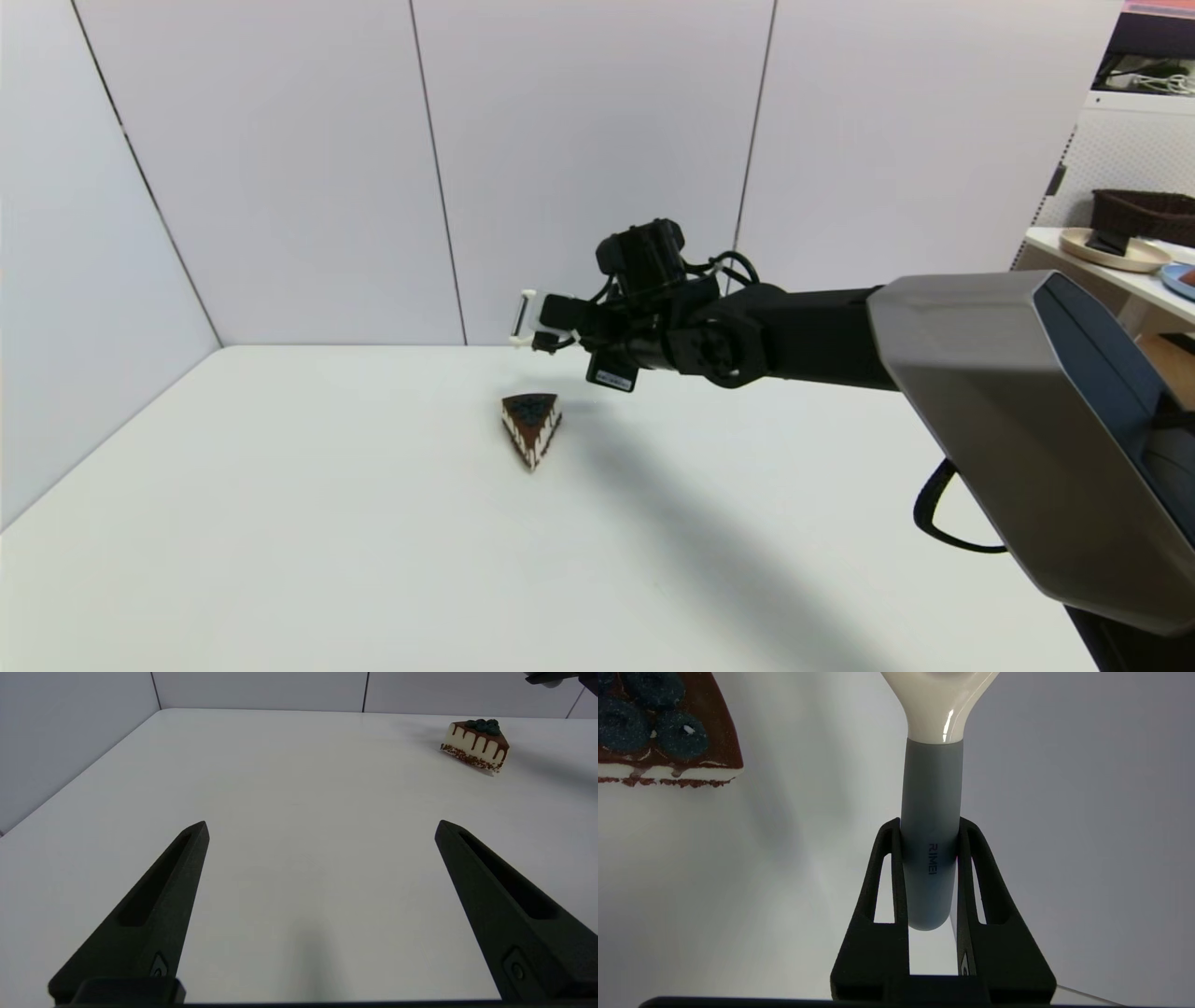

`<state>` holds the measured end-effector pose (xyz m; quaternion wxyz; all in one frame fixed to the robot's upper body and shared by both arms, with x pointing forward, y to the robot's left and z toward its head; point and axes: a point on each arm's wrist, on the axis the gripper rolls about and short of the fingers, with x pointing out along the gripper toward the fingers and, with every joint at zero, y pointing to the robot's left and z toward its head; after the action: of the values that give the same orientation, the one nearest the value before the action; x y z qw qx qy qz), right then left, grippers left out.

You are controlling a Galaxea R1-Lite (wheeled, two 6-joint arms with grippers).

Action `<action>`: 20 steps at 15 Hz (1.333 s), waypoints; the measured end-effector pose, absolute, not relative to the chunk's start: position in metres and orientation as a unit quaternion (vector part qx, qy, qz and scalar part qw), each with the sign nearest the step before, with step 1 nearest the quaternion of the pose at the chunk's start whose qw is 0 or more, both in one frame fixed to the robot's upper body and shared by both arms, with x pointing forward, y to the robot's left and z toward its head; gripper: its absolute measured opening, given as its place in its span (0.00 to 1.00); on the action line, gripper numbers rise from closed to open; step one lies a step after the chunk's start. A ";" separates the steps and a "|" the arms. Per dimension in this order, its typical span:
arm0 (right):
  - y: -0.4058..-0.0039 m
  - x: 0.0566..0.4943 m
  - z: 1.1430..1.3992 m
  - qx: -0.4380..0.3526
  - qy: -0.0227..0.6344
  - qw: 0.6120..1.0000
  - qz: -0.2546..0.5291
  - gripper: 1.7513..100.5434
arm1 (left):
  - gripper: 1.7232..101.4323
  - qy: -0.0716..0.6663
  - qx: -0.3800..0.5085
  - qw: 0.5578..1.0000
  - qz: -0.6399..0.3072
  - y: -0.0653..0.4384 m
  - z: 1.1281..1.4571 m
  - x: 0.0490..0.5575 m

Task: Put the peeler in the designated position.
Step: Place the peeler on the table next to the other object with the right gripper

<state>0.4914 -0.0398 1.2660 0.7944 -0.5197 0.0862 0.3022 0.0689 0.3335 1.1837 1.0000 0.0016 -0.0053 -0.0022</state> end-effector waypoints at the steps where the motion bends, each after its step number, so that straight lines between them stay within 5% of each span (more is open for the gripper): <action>1: -0.038 0.493 1.264 -0.516 0.082 0.798 0.301 0.16 | 0.96 -0.005 0.002 1.000 -0.002 0.333 1.184 0.069; 20: -0.007 0.494 1.226 -0.506 0.054 0.800 0.319 0.16 | 0.96 -0.005 0.002 1.000 -0.002 0.333 1.184 0.069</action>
<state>0.4936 -0.0071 1.2261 0.7997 -0.5060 0.0541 0.3185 0.0689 0.3335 1.1836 1.0000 0.0016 -0.0046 -0.0022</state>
